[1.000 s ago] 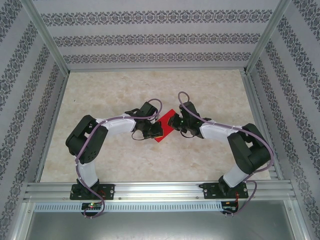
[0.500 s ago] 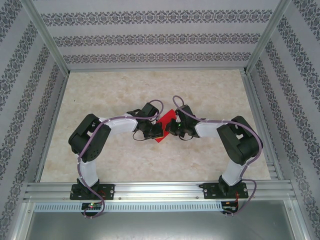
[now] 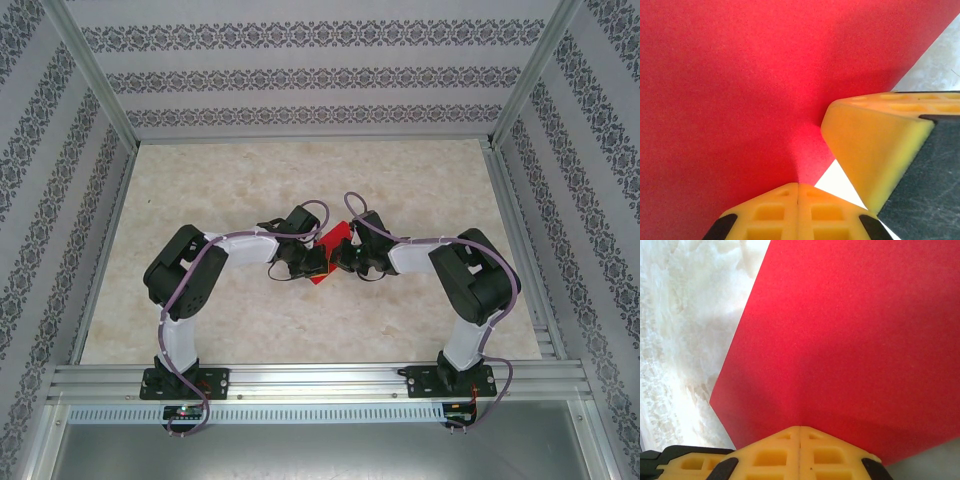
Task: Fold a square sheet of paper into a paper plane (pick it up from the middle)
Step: First fold in half a square sheet of paper at the center of the table, then fold the triangle a second time at the center of the table.
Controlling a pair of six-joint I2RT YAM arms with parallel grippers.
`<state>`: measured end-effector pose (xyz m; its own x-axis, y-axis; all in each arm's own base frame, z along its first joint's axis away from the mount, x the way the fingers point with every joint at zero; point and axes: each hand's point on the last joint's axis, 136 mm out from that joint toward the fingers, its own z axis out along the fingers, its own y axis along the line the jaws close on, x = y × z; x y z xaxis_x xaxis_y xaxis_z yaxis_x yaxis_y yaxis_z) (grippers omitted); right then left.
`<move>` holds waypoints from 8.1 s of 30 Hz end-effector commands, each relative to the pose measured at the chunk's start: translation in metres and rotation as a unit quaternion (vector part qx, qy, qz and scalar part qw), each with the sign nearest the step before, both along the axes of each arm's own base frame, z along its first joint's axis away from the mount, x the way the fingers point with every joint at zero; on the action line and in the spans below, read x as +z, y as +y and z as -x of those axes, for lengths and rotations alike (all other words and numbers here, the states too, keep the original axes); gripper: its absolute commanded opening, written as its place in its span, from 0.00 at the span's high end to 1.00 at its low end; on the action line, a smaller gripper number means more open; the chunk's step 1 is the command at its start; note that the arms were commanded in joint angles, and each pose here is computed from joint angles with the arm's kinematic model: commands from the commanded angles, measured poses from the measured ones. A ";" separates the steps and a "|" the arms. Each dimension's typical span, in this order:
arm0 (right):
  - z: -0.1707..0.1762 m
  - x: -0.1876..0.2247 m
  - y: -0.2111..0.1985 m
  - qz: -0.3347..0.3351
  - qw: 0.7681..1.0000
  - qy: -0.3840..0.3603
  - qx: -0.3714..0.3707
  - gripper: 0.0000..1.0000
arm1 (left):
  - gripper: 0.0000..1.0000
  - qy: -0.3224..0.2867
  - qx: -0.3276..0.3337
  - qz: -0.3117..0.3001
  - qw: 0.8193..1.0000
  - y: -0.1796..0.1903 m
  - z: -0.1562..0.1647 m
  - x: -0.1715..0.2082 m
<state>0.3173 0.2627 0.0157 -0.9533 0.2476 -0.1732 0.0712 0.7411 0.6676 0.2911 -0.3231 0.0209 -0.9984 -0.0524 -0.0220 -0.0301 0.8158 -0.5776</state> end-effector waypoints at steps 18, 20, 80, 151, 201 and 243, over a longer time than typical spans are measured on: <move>0.006 -0.011 -0.002 0.005 1.000 0.023 0.009 1.00 | 1.00 0.002 -0.008 -0.033 0.999 0.005 0.003 -0.013; 0.008 -0.016 -0.004 0.013 0.999 0.031 0.008 1.00 | 1.00 -0.001 -0.010 -0.028 1.000 0.003 0.002 -0.010; -0.104 -0.005 -0.114 0.019 0.995 -0.020 -0.095 1.00 | 1.00 0.066 -0.003 -0.095 0.993 0.043 0.041 -0.040; 0.005 -0.074 -0.082 0.132 0.984 0.121 0.008 1.00 | 1.00 0.021 -0.114 0.000 0.993 0.050 0.049 -0.032; -0.043 0.072 -0.001 0.146 0.985 -0.059 0.065 0.82 | 0.72 -0.118 0.107 0.010 0.987 0.123 -0.030 0.079; -0.007 0.058 0.006 0.229 0.972 -0.049 0.031 0.59 | 0.00 -0.127 0.148 0.006 0.981 0.182 -0.052 0.093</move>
